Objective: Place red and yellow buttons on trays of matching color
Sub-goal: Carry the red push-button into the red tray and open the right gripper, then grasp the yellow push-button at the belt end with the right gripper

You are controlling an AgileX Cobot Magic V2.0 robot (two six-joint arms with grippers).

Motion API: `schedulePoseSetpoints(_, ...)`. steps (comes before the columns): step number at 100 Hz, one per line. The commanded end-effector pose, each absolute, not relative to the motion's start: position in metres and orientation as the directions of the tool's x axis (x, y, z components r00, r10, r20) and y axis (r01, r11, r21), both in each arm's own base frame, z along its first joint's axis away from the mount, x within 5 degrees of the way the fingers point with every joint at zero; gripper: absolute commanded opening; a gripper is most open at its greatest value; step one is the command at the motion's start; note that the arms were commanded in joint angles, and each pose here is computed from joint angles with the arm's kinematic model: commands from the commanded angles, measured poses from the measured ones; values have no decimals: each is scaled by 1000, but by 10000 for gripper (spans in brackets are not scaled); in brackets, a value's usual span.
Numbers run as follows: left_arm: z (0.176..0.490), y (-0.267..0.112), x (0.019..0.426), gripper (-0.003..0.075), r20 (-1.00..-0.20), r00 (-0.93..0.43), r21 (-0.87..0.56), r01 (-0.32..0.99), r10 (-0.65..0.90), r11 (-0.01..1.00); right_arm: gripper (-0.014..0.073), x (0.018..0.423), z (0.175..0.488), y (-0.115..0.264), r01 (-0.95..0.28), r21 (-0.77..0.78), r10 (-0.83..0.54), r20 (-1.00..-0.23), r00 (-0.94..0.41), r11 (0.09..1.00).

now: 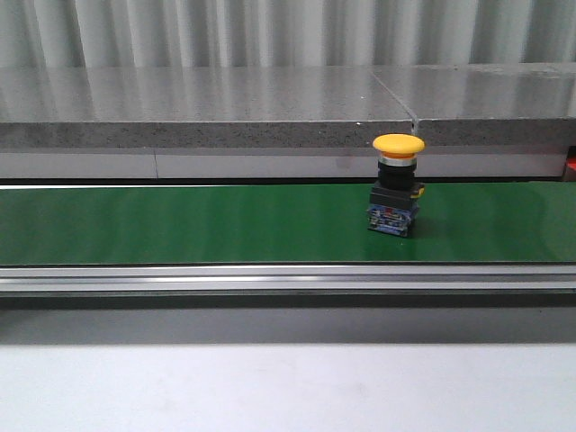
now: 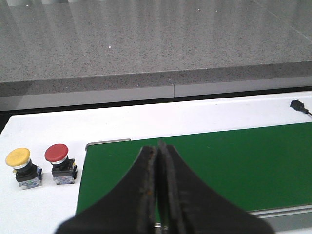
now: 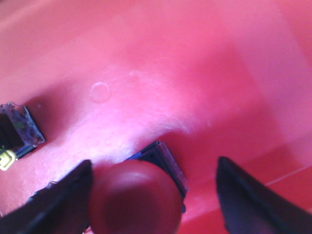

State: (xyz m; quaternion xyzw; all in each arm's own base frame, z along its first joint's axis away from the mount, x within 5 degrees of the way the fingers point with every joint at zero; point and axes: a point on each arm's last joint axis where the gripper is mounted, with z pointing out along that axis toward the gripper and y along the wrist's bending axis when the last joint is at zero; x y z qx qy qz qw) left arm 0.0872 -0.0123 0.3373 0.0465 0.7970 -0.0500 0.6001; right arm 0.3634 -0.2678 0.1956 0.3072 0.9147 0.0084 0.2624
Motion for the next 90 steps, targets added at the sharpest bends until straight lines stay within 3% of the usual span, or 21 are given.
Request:
schedulePoseSetpoints(1, 351, -12, 88, -20, -981, -193, -38, 129, -12, 991, 591, 363, 237, -271, 548, 173, 532, -589, -608, 818)
schedulePoseSetpoints(30, 351, -12, 88, -20, -981, -193, -38, 129, -12, 991, 591, 347, 305, -255, 526, 162, 471, -704, -531, 835)
schedulePoseSetpoints(59, 351, -12, 88, -20, -981, -193, -38, 129, -12, 991, 591, 323, 385, -186, 378, 115, 315, -792, -523, 919)
schedulePoseSetpoints(73, 351, -12, 88, -20, -981, -193, -38, 129, -12, 991, 591, 302, 403, -139, 269, 74, 213, -817, -535, 960)
schedulePoseSetpoints(90, 351, -12, 88, -20, -981, -193, -38, 129, -12, 991, 591, 266, 401, -95, 183, 80, 173, -795, -582, 980)
